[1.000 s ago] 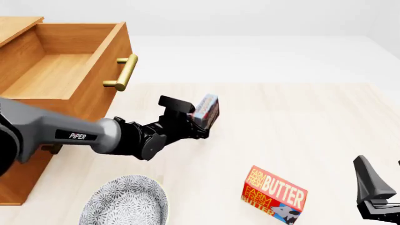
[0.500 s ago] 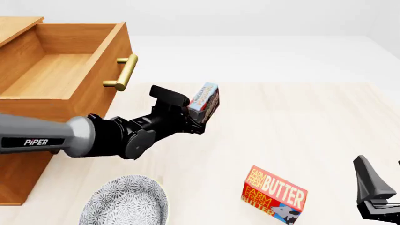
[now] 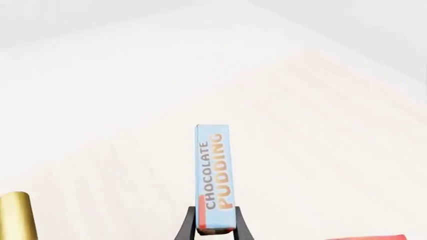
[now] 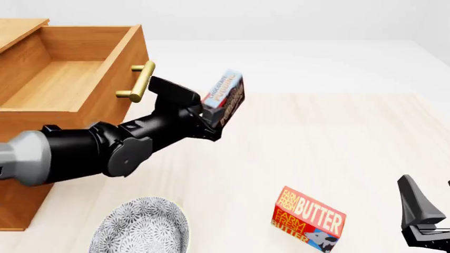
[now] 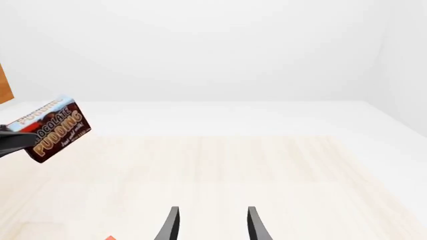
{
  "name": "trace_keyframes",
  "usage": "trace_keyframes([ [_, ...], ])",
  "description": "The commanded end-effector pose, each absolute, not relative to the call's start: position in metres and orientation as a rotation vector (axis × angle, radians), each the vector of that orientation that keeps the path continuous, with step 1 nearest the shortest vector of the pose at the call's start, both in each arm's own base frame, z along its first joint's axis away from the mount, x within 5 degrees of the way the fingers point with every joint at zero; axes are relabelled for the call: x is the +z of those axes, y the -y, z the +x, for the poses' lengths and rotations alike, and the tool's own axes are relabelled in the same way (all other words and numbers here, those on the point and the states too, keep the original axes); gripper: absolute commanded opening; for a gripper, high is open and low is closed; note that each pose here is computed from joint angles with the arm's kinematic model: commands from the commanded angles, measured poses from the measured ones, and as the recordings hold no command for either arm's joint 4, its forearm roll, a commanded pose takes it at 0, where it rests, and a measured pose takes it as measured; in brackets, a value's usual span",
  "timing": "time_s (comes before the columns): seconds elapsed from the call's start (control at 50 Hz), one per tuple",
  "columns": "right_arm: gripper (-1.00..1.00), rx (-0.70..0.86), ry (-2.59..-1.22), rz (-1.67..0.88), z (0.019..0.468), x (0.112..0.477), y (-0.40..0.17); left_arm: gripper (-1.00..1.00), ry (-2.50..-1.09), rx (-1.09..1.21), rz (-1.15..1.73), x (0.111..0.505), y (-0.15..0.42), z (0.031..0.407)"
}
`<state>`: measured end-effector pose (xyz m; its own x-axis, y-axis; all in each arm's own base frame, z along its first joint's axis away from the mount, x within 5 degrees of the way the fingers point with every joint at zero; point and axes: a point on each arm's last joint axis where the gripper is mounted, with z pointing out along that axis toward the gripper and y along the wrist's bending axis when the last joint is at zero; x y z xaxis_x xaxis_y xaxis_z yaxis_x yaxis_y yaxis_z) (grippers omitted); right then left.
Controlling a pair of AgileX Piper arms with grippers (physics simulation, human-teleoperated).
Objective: Put the chocolate pudding in the top drawer of the cabinet and close it.
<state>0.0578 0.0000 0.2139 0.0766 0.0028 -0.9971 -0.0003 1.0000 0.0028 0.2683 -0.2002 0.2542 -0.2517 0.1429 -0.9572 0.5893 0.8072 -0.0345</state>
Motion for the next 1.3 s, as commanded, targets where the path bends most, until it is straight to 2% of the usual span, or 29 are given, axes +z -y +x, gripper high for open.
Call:
trace_keyframes([
  [0.02, 1.00, 0.002, -1.494, 0.002, 0.058, 0.214, 0.000, -1.00, -1.740, -0.453, 0.598, 0.282, 0.194, 0.254],
  [0.82, 1.00, 0.002, -1.494, 0.002, 0.058, 0.214, 0.000, -1.00, -1.581, -0.411, 0.693, 0.381, 0.183, 0.222],
  [1.3, 1.00, 0.002, -1.494, 0.002, 0.058, 0.214, 0.000, -1.00, -1.569, -0.330, 0.677, 0.419, 0.160, 0.221],
])
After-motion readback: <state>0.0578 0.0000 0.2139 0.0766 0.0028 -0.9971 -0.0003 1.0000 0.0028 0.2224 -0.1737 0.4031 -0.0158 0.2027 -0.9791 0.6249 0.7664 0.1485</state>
